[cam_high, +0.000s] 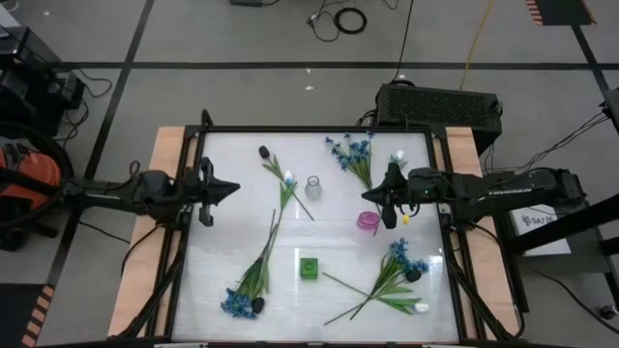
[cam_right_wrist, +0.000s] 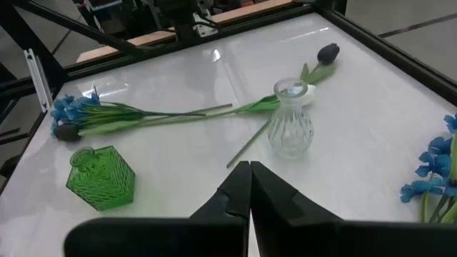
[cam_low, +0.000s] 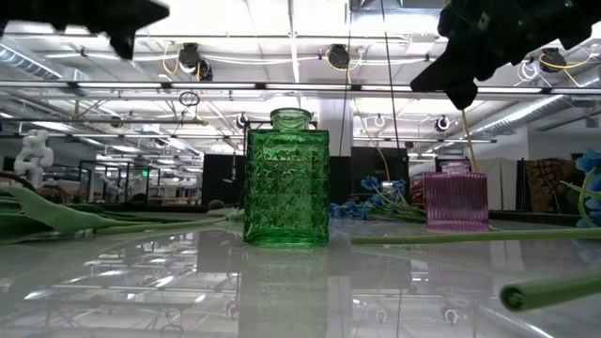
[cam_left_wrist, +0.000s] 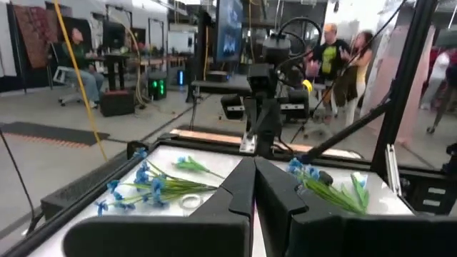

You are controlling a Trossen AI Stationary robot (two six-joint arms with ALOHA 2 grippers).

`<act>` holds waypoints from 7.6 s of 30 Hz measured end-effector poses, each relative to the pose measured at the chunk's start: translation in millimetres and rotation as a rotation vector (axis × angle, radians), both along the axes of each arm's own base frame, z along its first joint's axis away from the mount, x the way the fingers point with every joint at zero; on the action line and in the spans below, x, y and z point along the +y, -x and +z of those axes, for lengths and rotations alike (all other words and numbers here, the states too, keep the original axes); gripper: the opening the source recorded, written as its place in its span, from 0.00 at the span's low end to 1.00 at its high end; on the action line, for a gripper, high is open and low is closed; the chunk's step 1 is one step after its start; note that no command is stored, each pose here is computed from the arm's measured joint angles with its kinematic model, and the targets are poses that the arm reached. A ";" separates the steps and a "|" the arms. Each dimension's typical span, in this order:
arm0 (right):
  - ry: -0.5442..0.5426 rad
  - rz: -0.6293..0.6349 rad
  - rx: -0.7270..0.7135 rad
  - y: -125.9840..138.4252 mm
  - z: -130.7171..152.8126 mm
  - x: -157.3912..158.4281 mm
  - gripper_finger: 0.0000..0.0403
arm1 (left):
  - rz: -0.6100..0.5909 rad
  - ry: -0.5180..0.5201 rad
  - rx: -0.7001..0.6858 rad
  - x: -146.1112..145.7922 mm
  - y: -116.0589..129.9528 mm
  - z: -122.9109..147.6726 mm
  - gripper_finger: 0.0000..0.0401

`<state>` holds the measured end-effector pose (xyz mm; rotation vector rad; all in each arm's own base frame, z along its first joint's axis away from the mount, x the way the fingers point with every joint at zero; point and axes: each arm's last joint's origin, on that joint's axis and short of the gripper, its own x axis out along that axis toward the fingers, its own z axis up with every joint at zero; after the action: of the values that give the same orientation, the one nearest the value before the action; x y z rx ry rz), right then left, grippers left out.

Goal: Sort flowers into vase by color
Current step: Put the top blue flowers into the transparent vase

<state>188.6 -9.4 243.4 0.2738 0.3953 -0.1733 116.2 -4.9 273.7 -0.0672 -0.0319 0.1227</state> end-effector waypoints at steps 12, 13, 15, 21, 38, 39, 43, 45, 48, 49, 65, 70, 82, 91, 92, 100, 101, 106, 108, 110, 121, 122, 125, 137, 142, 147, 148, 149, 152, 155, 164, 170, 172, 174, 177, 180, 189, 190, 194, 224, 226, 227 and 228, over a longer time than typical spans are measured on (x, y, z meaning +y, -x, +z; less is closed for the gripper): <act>-0.060 -0.034 0.048 1.5 -5.2 -0.1 0.00 | -0.008 -0.090 0.265 -8.0 -83.0 50.8 0.03; -0.073 -0.057 0.060 2.2 -6.4 -0.5 0.00 | -0.010 -0.097 0.287 -8.7 -89.6 46.2 0.03; -0.100 -0.130 0.091 4.3 -9.8 -2.0 0.00 | -0.011 -0.101 0.333 -9.9 -102.7 35.9 0.03; -0.099 -0.300 0.143 9.4 -15.7 -6.2 0.00 | 0.003 -0.135 0.412 -12.2 -133.3 10.7 0.03; -0.191 -0.524 0.303 -2.4 -25.9 -67.3 0.15 | 0.013 -0.055 0.388 -15.6 -154.6 -3.2 0.03; -0.191 -0.538 0.332 -4.4 -27.4 -71.9 0.17 | 0.014 -0.049 0.384 -15.6 -154.7 -2.8 0.03; -0.197 -0.570 0.402 -15.8 -33.5 -86.9 0.28 | 0.017 -0.031 0.387 -15.6 -154.5 -3.4 0.03; -0.211 -0.574 0.432 -23.0 -36.8 -92.8 0.34 | 0.017 -0.031 0.387 -15.6 -154.5 -3.4 0.03; -0.231 -0.559 0.470 -36.0 -42.1 -101.1 0.44 | 0.017 -0.030 0.387 -15.6 -154.5 -3.4 0.03; -0.230 -0.554 0.486 -40.1 -44.2 -104.1 0.47 | 0.017 -0.030 0.387 -15.6 -154.5 -3.3 0.03; -0.267 -0.603 0.701 -58.5 -83.0 -138.9 0.76 | 0.023 0.013 0.383 -15.6 -154.4 -3.5 0.03; -0.248 -0.584 0.703 -61.9 -92.7 -146.4 0.76 | 0.022 0.013 0.383 -15.6 -154.4 -3.5 0.03; -0.255 -0.546 0.743 -67.4 -113.0 -151.8 0.66 | 0.022 0.013 0.383 -15.6 -154.4 -3.5 0.03; -0.249 -0.546 0.722 -67.9 -110.6 -152.1 0.36 | 0.021 0.014 0.383 -15.6 -154.4 -3.6 0.03; -0.248 -0.548 0.717 -68.3 -110.6 -152.4 0.32 | 0.021 0.014 0.383 -15.6 -154.4 -3.6 0.03; -0.218 -0.537 0.682 -68.0 -103.2 -152.4 0.02 | 0.021 0.012 0.384 -15.6 -154.4 -3.6 0.03; -0.212 -0.538 0.663 -67.3 -97.8 -152.2 0.03 | 0.019 0.004 0.385 -15.6 -154.4 -3.6 0.03; -0.148 -0.527 0.486 -61.2 -49.9 -143.8 0.04 | 0.016 -0.014 0.388 -15.7 -154.4 -3.6 0.03; -0.110 -0.505 0.379 -59.3 -26.0 -135.0 0.03 | 0.015 -0.014 0.387 -15.7 -154.4 -3.5 0.03; -0.068 -0.473 0.254 -57.3 -0.5 -123.5 0.01 | 0.015 -0.014 0.386 -15.7 -154.5 -3.4 0.03; 0.062 -0.207 -0.226 -36.4 88.6 -46.2 0.02 | 0.018 0.001 0.332 -15.8 -156.1 1.5 0.03; 0.062 -0.178 -0.236 -35.6 90.9 -39.0 0.02 | 0.018 0.002 0.326 -15.8 -156.2 2.1 0.03; 0.065 -0.120 -0.256 -36.4 94.0 -18.4 0.02 | 0.018 0.003 0.313 -15.8 -156.6 3.4 0.03; 0.028 0.009 -0.579 -58.3 35.0 35.2 0.02 | -0.143 0.050 0.228 -24.6 -162.6 8.1 0.05; 0.003 0.006 -0.614 -63.1 26.6 36.7 0.02 | -0.199 0.055 0.153 -29.3 -176.3 3.8 0.16; 0.022 0.006 -0.645 -65.3 27.1 36.9 0.02 | -0.161 0.071 0.061 -27.3 -189.6 -0.1 0.24; 0.021 0.006 -0.655 -65.3 27.9 36.9 0.02 | -0.154 0.077 0.049 -27.2 -191.4 -1.1 0.24; 0.022 0.006 -0.658 -65.2 28.2 36.8 0.02 | -0.144 0.080 0.044 -26.9 -193.3 -2.7 0.25; 0.028 0.007 -0.648 -65.6 27.2 36.9 0.02 | -0.092 0.028 0.047 -25.9 -197.0 -7.2 0.25; 0.031 0.007 -0.648 -65.6 27.2 36.9 0.02 | -0.066 -0.004 0.038 -25.3 -197.2 -6.3 0.25; 0.030 0.007 -0.662 -65.2 28.5 36.9 0.02 | -0.106 0.140 -0.027 -26.7 -206.7 0.8 0.25; 0.027 0.008 -0.675 -64.9 29.8 37.1 0.02 | -0.168 0.161 0.030 -30.3 -236.0 -6.0 0.42; 0.025 0.014 -0.674 -64.8 29.7 38.5 0.02 | -0.147 0.161 0.038 -30.6 -243.4 -9.6 0.51; 0.025 0.016 -0.674 -64.8 29.7 38.7 0.02 | -0.117 0.159 0.037 -29.9 -248.3 -11.2 0.58; 0.026 0.017 -0.672 -64.8 29.5 38.8 0.02 | -0.090 0.152 0.022 -27.2 -251.0 -8.6 0.64; 0.040 0.019 -0.666 -65.0 29.0 38.8 0.02 | -0.082 0.135 0.006 -23.8 -253.9 -4.3 0.67; 0.044 0.021 -0.640 -65.5 26.7 38.9 0.02 | -0.153 0.081 0.015 -20.9 -263.2 -11.0 0.67; 0.045 0.021 -0.635 -65.6 26.2 38.9 0.02 | -0.152 0.076 0.004 -20.2 -263.9 -10.5 0.67; 0.046 0.020 -0.632 -65.7 25.9 38.6 0.02 | -0.162 0.073 -0.007 -15.0 -264.4 -10.0 0.65; -0.018 0.012 -0.609 -65.4 24.1 38.6 0.28 | -0.325 0.074 -0.008 -1.1 -265.5 -11.7 0.04; -0.026 0.010 -0.599 -64.2 24.4 38.4 0.35 | -0.333 0.075 -0.006 1.1 -264.5 -10.3 0.04; -0.027 0.008 -0.592 -63.4 24.7 38.1 0.38 | -0.333 0.075 -0.007 2.1 -264.2 -9.6 0.04; -0.025 0.008 -0.585 -62.2 25.2 37.9 0.42 | -0.330 0.075 -0.007 3.4 -264.0 -9.3 0.04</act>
<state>250.8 28.5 268.6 0.3335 -0.1812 -0.0741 380.2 -1.4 264.4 -0.1470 -0.0229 -0.2069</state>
